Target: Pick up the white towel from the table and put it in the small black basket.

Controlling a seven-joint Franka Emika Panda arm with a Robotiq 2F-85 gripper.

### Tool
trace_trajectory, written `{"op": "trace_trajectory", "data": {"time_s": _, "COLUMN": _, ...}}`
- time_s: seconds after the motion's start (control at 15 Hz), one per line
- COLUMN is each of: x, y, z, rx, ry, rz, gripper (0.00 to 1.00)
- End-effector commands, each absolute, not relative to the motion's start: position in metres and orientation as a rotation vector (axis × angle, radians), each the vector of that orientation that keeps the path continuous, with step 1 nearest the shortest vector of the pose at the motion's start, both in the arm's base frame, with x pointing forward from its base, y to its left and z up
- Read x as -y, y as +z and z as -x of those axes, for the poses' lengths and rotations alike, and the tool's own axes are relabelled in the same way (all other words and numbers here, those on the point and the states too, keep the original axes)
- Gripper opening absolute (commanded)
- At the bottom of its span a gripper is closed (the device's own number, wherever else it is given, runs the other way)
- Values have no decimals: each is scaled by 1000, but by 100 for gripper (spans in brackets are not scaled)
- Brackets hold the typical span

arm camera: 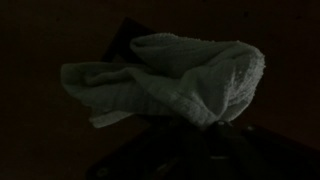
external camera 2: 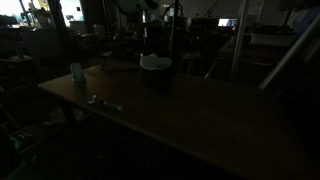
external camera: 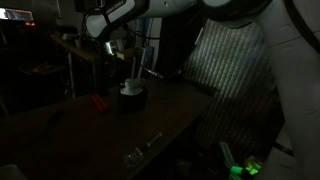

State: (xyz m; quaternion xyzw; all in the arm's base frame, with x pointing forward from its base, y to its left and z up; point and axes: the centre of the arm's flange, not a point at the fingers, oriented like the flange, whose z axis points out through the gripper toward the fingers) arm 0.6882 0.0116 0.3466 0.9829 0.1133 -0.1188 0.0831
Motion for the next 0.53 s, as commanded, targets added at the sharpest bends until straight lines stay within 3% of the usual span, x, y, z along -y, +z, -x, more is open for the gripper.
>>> {"op": "trace_trajectory", "data": {"time_s": 0.0, "x": -12, "y": 334, "z": -659, "rx": -261, "ry": -291, "rz": -2998, "gripper": 3}}
{"op": "trace_trajectory", "data": {"time_s": 0.47, "x": 5, "y": 315, "z": -639, "rx": -166, "ry": -197, "rz": -3014, "gripper": 3}}
